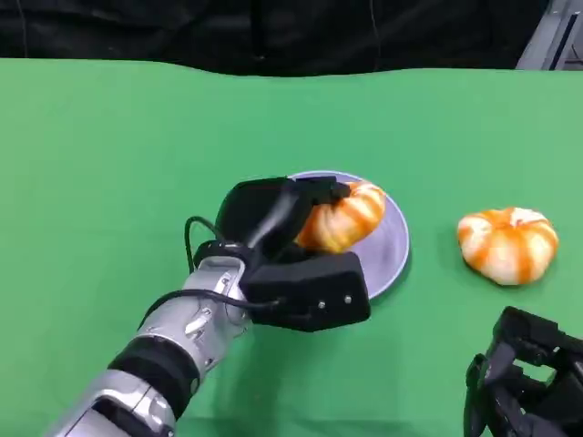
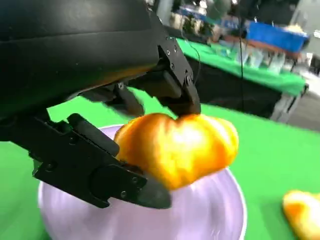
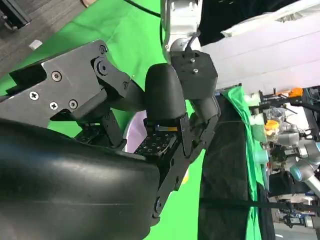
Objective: Grasp the bread from the table and place it into the plate.
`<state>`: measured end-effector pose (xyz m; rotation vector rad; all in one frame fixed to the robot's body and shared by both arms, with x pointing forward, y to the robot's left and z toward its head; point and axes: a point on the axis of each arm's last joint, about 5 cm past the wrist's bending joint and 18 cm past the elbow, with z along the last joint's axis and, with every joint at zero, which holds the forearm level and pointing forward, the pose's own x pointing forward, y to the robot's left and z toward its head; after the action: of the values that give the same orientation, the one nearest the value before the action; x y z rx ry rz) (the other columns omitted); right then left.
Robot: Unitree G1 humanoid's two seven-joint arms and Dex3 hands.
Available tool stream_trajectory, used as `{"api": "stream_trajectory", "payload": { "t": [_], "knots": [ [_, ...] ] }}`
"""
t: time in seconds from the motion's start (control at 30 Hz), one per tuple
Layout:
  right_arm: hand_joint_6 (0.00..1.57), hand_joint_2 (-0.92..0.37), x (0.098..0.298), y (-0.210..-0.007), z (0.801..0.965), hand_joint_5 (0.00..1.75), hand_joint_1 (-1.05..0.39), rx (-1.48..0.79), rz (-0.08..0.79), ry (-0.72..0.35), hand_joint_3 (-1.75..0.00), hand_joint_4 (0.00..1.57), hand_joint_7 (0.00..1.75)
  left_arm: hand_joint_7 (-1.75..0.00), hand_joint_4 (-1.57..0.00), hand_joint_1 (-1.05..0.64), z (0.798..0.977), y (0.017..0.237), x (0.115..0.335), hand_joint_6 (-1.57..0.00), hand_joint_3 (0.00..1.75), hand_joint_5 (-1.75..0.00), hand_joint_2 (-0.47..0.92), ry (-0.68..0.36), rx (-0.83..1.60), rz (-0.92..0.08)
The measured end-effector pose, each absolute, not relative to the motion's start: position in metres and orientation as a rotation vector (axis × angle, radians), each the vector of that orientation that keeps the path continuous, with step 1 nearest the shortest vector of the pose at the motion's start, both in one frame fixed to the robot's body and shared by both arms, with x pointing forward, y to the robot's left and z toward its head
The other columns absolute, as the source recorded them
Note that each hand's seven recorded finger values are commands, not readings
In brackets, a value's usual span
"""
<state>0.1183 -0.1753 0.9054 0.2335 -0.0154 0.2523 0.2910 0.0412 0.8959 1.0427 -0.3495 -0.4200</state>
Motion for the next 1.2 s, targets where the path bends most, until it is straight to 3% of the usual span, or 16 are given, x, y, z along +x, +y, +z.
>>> {"api": "stream_trajectory", "payload": {
  "t": [0.1,0.2,0.5,0.67,0.77,0.83,0.9,0.97,1.0,1.03,1.07,1.1,1.13,1.2],
  "knots": [
    [0.82,-0.6,0.119,-0.175,0.905,1.71,-0.05,0.234,0.255,-0.015,-1.07,0.89,1.49,0.0,0.0,-1.04,0.902,0.043,0.292,-0.01,0.7,0.0,0.92,-0.306,1.12,-0.523],
    [0.82,-0.6,0.12,-0.175,0.906,1.71,-0.05,0.233,0.257,-0.019,-1.08,0.9,1.48,0.0,0.0,-1.05,0.909,0.043,0.292,0.0,0.71,0.0,0.92,-0.295,1.148,-0.562],
    [0.84,-0.59,0.119,-0.176,0.901,1.69,-0.04,0.239,0.259,-0.014,-1.08,0.9,1.45,0.0,0.0,-1.04,0.914,0.053,0.279,-0.02,0.92,0.0,0.92,-0.326,1.116,-0.568],
    [0.83,-0.57,0.118,-0.176,0.899,1.72,-0.05,0.236,0.256,-0.016,-1.11,0.89,1.49,-0.01,0.0,-1.01,0.918,0.066,0.272,-0.02,0.84,0.0,0.92,-0.326,1.042,-0.559],
    [0.82,-0.56,0.118,-0.175,0.899,1.72,-0.06,0.222,0.258,-0.015,-1.12,0.89,1.5,-0.03,0.0,-0.65,0.925,0.075,0.266,-0.14,0.48,0.0,0.92,-0.309,0.941,-0.56],
    [0.83,-0.55,0.118,-0.175,0.899,1.72,-0.06,0.221,0.255,-0.017,-1.13,0.89,1.5,-0.04,-0.02,-0.47,0.934,0.083,0.257,-0.2,0.38,-0.01,0.92,-0.29,0.814,-0.55],
    [0.84,-0.55,0.118,-0.175,0.899,1.7,-0.05,0.223,0.252,-0.018,-1.15,0.9,1.47,-0.12,-0.46,-0.13,0.942,0.092,0.25,-0.62,0.41,-0.12,0.92,-0.266,0.693,-0.541],
    [0.85,-0.54,0.119,-0.174,0.899,1.7,-0.06,0.228,0.251,-0.023,-1.15,0.9,1.47,-0.13,-0.69,-0.02,0.948,0.106,0.24,-0.84,0.45,-0.15,0.92,-0.219,0.512,-0.52],
    [0.85,-0.54,0.119,-0.174,0.899,1.7,-0.06,0.229,0.25,-0.023,-1.15,0.9,1.47,-0.2,-0.93,0.04,0.95,0.114,0.235,-1.01,0.5,-0.25,0.92,-0.2,0.439,-0.511],
    [0.85,-0.55,0.119,-0.174,0.899,1.7,-0.05,0.23,0.251,-0.022,-1.15,0.9,1.47,-0.24,-1.04,0.06,0.951,0.121,0.23,-1.09,0.54,-0.3,0.92,-0.19,0.375,-0.505],
    [0.85,-0.55,0.12,-0.174,0.899,1.7,-0.05,0.231,0.25,-0.019,-1.15,0.9,1.47,-0.39,-1.09,0.05,0.951,0.129,0.224,-1.12,0.63,-0.52,0.88,-0.185,0.308,-0.5],
    [0.84,-0.55,0.119,-0.174,0.899,1.71,-0.05,0.231,0.249,-0.014,-1.16,0.9,1.48,-0.85,-0.99,0.03,0.949,0.136,0.218,-0.99,0.81,-1.06,0.8,-0.175,0.24,-0.499],
    [0.83,-0.55,0.12,-0.174,0.899,1.71,-0.05,0.232,0.249,-0.011,-1.16,0.89,1.49,-1.15,-0.92,0.02,0.947,0.143,0.212,-0.87,0.9,-1.33,0.76,-0.16,0.172,-0.496],
    [0.83,-0.55,0.12,-0.174,0.899,1.72,-0.05,0.231,0.25,-0.009,-1.17,0.89,1.5,-1.45,-0.82,-0.01,0.94,0.158,0.199,-0.73,0.96,-1.64,0.76,-0.108,0.034,-0.485]
  ]
}}
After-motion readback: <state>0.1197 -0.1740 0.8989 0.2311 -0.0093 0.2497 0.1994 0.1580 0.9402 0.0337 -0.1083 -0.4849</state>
